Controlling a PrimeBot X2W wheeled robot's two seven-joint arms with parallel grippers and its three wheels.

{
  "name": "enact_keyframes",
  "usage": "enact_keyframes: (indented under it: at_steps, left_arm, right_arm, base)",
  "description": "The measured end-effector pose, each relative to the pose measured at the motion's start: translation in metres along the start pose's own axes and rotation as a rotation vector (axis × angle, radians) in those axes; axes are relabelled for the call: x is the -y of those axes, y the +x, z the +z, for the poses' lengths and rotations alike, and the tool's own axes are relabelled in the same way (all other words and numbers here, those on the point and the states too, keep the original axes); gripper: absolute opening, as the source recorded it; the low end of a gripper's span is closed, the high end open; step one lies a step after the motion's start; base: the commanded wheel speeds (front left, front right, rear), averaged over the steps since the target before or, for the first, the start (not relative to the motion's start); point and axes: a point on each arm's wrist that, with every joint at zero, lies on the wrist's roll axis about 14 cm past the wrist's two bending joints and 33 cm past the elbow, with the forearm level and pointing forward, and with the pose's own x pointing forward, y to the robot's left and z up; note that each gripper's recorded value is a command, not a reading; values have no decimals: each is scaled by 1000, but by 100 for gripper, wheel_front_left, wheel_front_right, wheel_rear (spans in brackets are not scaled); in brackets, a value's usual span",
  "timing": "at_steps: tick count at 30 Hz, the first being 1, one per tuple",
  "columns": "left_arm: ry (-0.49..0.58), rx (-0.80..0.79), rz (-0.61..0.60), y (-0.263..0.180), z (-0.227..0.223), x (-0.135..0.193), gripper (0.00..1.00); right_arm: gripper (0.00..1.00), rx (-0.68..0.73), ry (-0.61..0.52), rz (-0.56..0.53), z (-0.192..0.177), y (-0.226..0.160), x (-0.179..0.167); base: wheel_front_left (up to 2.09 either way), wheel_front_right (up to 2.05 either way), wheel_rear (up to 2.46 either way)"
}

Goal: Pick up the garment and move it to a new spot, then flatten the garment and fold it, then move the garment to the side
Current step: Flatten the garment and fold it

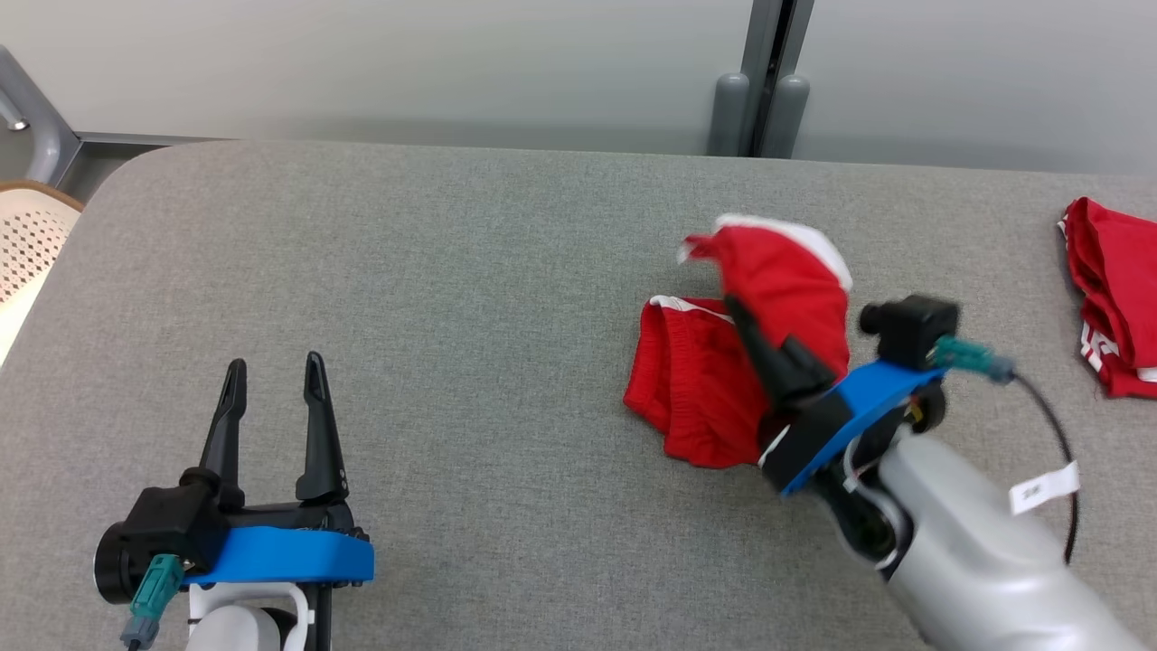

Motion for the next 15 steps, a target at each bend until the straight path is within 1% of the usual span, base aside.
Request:
enact_keyframes:
  at_steps: [6, 9, 11, 12, 13, 15]
  left_arm:
    - [-1, -2, 1, 1, -1, 2, 100]
    - [-6, -5, -3, 2, -2, 3, 100]
    - [-8, -7, -6, 3, -3, 4, 100]
    - [-9, -8, -7, 3, -4, 5, 100]
    - [-9, -9, -9, 4, -4, 5, 100]
    - [-10, -9, -13, 5, -4, 7, 100]
  right_arm:
    - [0, -96, -7, 69, -41, -15, -24]
    - [0, -138, -7, 81, -57, -23, -28]
    - [0, -145, -5, 81, -61, -26, -28]
    - [39, -144, -7, 84, -61, -27, -28]
    - [100, -144, -12, 90, -61, -27, -30]
    - [100, -141, -26, 100, -60, -28, -31]
  base:
    - [0, 0, 0]
    - [0, 0, 0]
    - [0, 0, 0]
    - [0, 0, 0]
    - [0, 0, 0]
    - [0, 0, 0]
